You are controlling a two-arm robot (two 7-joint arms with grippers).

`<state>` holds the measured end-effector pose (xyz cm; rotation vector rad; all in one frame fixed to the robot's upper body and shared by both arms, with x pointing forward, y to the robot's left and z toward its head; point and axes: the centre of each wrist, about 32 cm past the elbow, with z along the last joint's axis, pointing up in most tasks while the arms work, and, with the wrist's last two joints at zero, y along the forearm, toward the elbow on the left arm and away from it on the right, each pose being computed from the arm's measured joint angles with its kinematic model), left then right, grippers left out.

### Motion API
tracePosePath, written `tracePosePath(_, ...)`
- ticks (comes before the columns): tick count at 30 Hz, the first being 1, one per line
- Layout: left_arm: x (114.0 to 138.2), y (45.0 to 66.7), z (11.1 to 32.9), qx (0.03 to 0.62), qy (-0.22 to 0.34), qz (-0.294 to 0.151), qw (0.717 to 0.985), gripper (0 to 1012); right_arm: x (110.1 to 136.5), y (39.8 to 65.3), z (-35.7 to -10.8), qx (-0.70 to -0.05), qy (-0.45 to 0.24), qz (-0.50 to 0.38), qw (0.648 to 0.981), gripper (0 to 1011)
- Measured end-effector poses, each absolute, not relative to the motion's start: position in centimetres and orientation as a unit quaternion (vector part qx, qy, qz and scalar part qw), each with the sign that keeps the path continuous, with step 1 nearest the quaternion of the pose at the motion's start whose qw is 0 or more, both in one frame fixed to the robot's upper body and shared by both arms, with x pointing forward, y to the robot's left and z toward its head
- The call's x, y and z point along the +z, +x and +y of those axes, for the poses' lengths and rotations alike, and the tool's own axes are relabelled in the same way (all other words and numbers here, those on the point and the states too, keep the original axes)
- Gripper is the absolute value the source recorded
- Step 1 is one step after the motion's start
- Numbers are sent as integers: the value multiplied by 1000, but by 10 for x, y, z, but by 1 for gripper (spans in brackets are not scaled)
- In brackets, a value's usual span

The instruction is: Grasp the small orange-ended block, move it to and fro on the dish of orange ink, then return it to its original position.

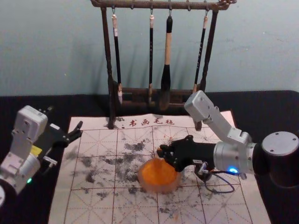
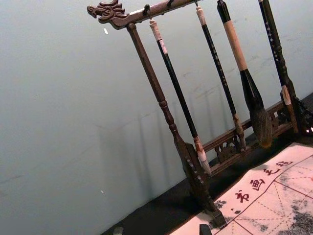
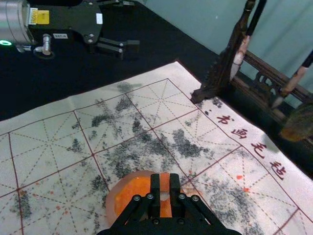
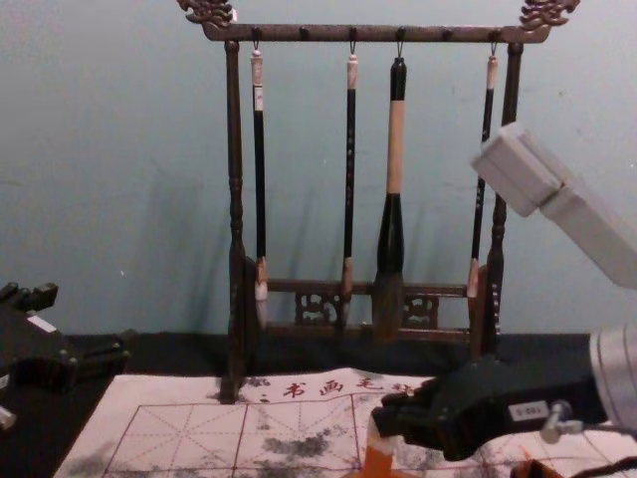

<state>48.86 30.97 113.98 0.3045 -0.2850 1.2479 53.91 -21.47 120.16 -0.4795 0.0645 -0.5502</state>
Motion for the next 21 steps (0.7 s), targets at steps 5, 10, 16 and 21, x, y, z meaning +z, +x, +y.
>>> tracePosePath(5, 1140, 489, 310, 580, 141, -132, 791, 1010, 1202, 538, -219, -273, -236, 31, 932, 30)
tracePosePath(10, 1140, 489, 310, 580, 141, -132, 791, 1010, 1202, 536, -224, -277, -238, 30, 930, 30)
tracePosePath(16, 1140, 489, 310, 580, 142, -132, 791, 1010, 1203, 533, -229, -279, -241, 27, 929, 30)
tracePosePath(21, 1140, 489, 310, 580, 141, -132, 791, 1010, 1203, 530, -233, -278, -243, 27, 929, 30)
